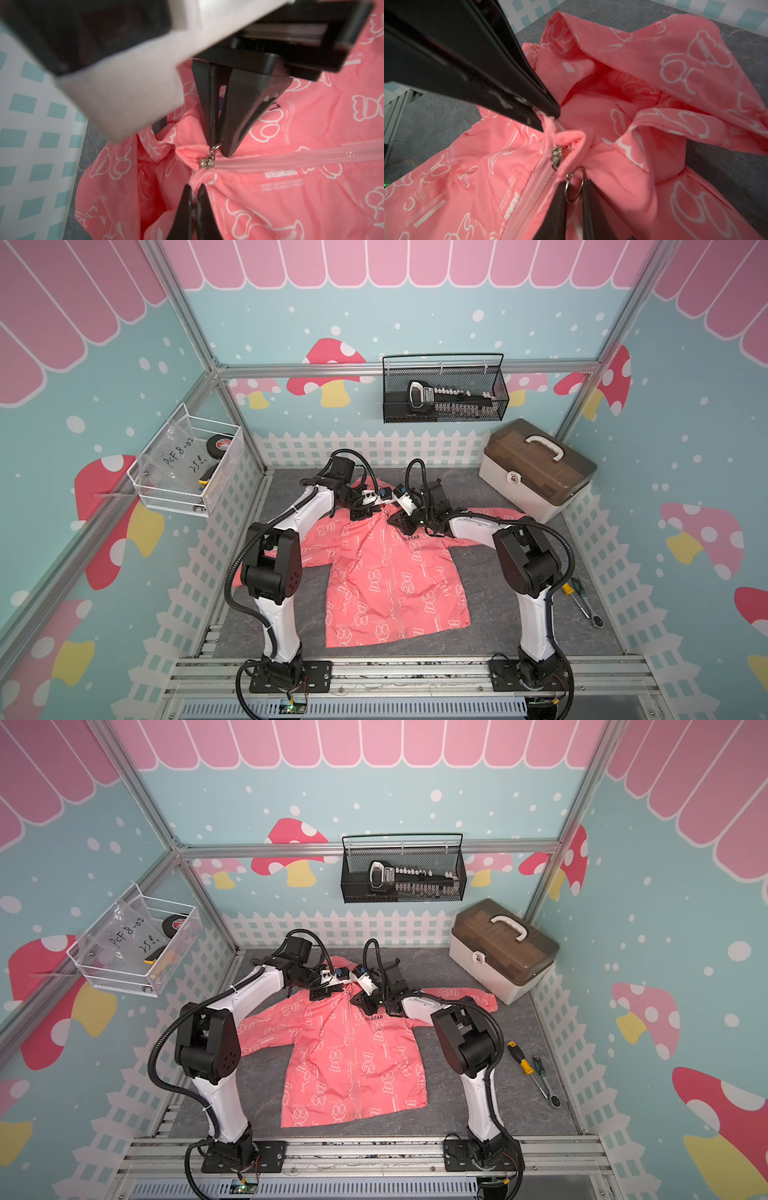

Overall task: Unzip the jacket
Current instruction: Unzip the zipper on the jacket.

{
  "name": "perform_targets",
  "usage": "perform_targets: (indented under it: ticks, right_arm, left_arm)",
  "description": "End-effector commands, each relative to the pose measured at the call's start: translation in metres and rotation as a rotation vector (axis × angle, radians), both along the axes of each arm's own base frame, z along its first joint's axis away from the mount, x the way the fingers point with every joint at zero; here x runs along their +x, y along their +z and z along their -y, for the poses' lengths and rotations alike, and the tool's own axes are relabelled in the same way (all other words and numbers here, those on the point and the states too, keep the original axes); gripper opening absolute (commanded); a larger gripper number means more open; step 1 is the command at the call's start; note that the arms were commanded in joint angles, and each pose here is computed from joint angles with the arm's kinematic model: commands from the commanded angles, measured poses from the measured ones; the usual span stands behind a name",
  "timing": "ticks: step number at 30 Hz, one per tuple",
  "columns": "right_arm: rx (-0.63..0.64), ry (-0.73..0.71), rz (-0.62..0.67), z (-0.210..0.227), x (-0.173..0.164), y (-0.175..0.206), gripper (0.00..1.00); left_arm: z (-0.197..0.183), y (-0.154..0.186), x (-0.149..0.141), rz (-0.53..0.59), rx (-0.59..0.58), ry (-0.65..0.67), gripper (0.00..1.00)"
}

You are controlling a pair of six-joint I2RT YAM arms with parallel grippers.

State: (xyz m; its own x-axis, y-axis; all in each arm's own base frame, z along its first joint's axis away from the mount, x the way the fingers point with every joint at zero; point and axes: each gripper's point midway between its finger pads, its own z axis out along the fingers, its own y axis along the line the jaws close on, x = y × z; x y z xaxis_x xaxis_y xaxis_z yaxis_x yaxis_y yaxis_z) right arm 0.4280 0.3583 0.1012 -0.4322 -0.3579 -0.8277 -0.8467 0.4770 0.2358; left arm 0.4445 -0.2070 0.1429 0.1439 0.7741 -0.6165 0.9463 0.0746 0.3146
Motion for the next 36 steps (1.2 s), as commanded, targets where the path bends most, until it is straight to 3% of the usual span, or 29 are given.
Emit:
perform_targets:
  ticks: [1, 21, 28, 32, 36]
  right_arm:
    - [-0.015, -0.034, 0.080, 0.004, 0.003, 0.014, 0.11]
    - [0.040, -0.048, 0.134, -0.003, 0.008, 0.037, 0.17]
    - [0.031, -0.047, 0.155, -0.004, 0.007, 0.040, 0.10]
    - [-0.034, -0.109, 0.210, 0.002, 0.009, 0.037, 0.07]
    - [-0.177, -0.219, 0.380, 0.010, 0.005, 0.036, 0.00]
  left_arm:
    - [0.010, 0.024, 0.000, 0.053, -0.055, -0.025, 0.00]
    - [0.009, 0.022, 0.000, 0.048, -0.056, -0.021, 0.00]
    - [0.011, 0.023, 0.001, 0.046, -0.066, -0.014, 0.00]
    - [0.011, 0.023, 0.004, 0.041, -0.073, 0.002, 0.00]
    - [0.010, 0.026, 0.011, 0.020, -0.085, 0.055, 0.00]
